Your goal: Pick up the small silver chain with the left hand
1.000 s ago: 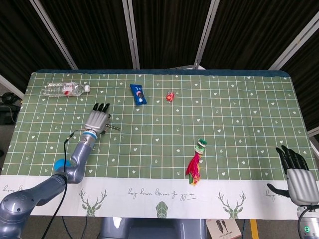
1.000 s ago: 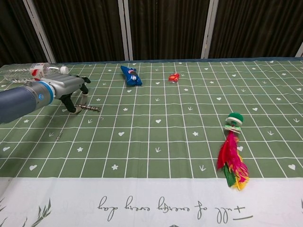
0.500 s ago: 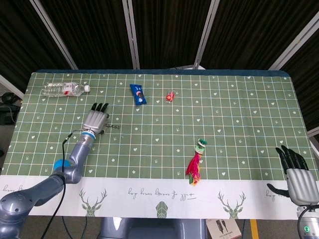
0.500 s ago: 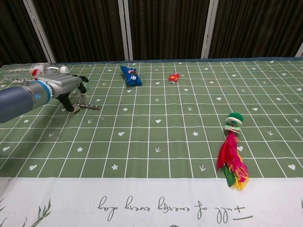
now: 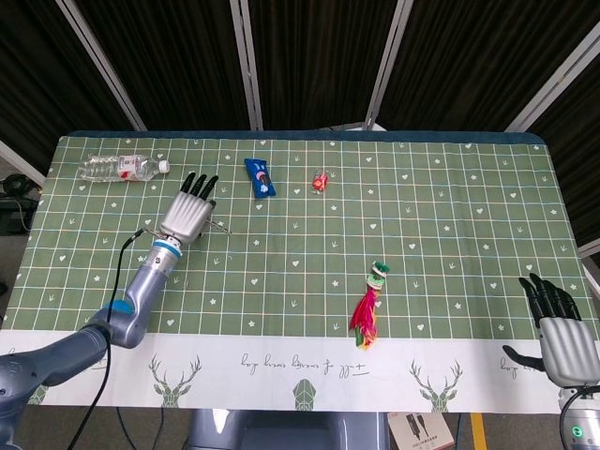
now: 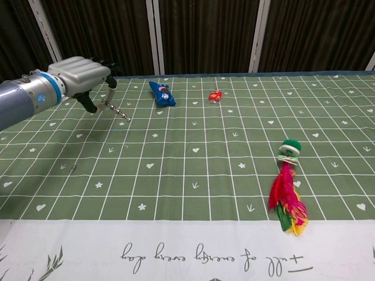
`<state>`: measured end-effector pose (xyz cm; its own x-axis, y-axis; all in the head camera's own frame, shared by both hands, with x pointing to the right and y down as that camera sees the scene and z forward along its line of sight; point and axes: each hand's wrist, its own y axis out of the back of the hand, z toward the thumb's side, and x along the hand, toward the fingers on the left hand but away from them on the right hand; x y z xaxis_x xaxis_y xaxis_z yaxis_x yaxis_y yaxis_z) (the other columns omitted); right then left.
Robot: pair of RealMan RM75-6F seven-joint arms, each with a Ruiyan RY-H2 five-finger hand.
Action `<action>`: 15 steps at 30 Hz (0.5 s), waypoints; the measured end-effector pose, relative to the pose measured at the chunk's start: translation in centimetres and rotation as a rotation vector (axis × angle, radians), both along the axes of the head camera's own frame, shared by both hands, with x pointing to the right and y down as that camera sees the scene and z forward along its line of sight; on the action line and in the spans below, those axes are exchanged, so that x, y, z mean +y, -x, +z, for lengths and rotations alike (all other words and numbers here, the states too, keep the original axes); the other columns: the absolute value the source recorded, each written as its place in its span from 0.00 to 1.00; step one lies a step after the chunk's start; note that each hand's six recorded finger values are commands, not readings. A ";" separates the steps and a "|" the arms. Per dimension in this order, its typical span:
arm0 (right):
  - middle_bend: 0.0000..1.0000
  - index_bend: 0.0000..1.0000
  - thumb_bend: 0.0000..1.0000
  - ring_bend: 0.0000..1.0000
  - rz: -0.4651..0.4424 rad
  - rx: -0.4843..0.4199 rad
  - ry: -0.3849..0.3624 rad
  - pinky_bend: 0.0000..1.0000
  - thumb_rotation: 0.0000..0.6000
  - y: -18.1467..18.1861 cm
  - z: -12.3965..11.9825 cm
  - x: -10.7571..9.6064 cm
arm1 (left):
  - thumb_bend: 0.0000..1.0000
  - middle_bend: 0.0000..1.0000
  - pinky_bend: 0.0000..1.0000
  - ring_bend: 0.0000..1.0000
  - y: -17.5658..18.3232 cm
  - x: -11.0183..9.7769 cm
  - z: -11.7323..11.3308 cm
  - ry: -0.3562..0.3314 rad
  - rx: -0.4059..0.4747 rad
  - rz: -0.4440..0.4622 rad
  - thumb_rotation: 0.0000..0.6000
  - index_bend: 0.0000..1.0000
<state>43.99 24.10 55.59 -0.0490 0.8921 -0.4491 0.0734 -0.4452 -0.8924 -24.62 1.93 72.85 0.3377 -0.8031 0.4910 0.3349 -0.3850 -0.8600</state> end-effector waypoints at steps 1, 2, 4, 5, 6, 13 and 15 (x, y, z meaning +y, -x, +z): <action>0.00 0.00 0.06 0.00 -0.001 0.001 -0.001 0.09 1.00 0.0 0.0 0.0 | 0.49 0.00 0.00 0.00 -0.1 0.0 -0.4 -0.014 0.001 0.018 1.00 0.64; 0.00 0.00 0.06 0.00 -0.001 0.000 -0.001 0.09 1.00 0.0 0.0 0.0 | 0.49 0.00 0.00 0.00 -0.3 0.0 -1.1 -0.032 0.003 0.041 1.00 0.64; 0.00 0.00 0.06 0.00 -0.001 0.000 -0.001 0.09 1.00 0.0 0.0 0.0 | 0.49 0.00 0.00 0.00 -0.4 0.1 -1.9 -0.052 0.007 0.071 1.00 0.64; 0.00 0.00 0.06 0.00 -0.002 0.001 -0.002 0.09 1.00 0.0 0.0 0.0 | 0.49 0.00 0.00 0.00 -0.4 0.3 -2.4 -0.060 0.008 0.086 1.00 0.64; 0.00 0.00 0.06 0.00 -0.004 0.001 -0.003 0.09 1.00 0.0 0.0 0.0 | 0.49 0.00 0.00 0.00 -0.3 0.4 -2.7 -0.066 0.009 0.097 1.00 0.64; 0.00 0.00 0.06 0.00 -0.006 0.003 -0.005 0.09 1.00 0.0 -0.1 0.0 | 0.49 0.00 0.00 0.00 0.9 1.6 -5.5 -0.133 -0.038 0.226 1.00 0.64; 0.00 0.00 0.06 0.00 -0.009 0.005 -0.008 0.09 1.00 0.1 -0.1 0.0 | 0.49 0.00 0.00 0.00 1.3 2.2 -6.1 -0.154 -0.061 0.278 1.00 0.64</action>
